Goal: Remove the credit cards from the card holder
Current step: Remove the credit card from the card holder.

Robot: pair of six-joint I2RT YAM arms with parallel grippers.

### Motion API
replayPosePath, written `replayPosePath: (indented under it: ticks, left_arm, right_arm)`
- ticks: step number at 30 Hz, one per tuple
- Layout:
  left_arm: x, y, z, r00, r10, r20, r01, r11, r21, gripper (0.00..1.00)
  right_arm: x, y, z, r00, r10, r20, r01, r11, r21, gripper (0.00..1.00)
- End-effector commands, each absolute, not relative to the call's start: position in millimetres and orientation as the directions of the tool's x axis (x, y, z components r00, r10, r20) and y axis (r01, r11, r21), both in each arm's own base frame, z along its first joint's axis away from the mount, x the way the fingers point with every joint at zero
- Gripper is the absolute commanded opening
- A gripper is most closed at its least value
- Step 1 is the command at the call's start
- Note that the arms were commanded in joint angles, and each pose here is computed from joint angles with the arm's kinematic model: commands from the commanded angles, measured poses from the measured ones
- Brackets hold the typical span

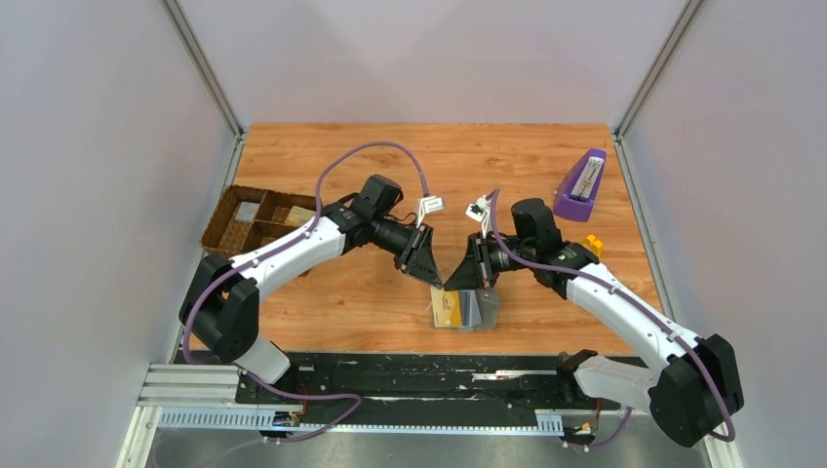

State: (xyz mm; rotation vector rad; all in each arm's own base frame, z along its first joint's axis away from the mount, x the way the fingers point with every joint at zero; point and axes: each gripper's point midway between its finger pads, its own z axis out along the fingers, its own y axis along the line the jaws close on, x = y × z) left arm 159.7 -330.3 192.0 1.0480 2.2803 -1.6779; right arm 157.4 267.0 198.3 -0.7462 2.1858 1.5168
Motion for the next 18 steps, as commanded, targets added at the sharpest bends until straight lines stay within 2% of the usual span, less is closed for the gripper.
replayPosePath:
  ticks: [1, 2, 5, 8, 12, 15, 18]
  left_arm:
    - [203.7, -321.9, 220.2, -0.801, 0.286, -0.525, 0.586, 0.198, -0.786, 0.44]
    - [215.2, -321.7, 228.3, -0.792, 0.235, -0.563, 0.606, 0.192, -0.772, 0.46]
    - [234.0, -307.2, 244.6, -0.809, 0.108, -0.579, 0.587, 0.227, -0.778, 0.53]
    - [240.8, -301.7, 253.6, -0.798, 0.05, -0.6, 0.59, 0.265, -0.763, 0.56]
    - [245.3, -297.3, 264.6, -0.796, -0.042, -0.604, 0.566, 0.299, -0.768, 0.59]
    - [249.2, -295.2, 284.9, -0.773, -0.148, -0.617, 0.565, 0.283, -0.775, 0.61]
    - [251.8, -292.9, 289.4, -0.785, -0.242, -0.571, 0.513, 0.264, -0.817, 0.63]
  right_arm:
    - [179.4, 271.7, 219.7, -0.799, -0.07, -0.597, -0.583, 0.333, 0.742, 0.0]
    - [187.2, 270.7, 222.2, -0.806, -0.023, -0.591, -0.557, 0.365, 0.746, 0.0]
    - [208.7, 266.2, 236.0, -0.8, 0.13, -0.585, -0.486, 0.431, 0.761, 0.0]
    - [231.5, 256.0, 256.1, -0.751, 0.327, -0.573, -0.398, 0.468, 0.789, 0.0]
    - [254.9, 238.7, 282.8, -0.644, 0.552, -0.529, -0.312, 0.442, 0.841, 0.0]
    - [265.5, 226.4, 294.3, -0.571, 0.65, -0.501, -0.274, 0.424, 0.863, 0.0]
    - [272.7, 214.3, 306.1, -0.496, 0.734, -0.463, -0.258, 0.385, 0.886, 0.0]
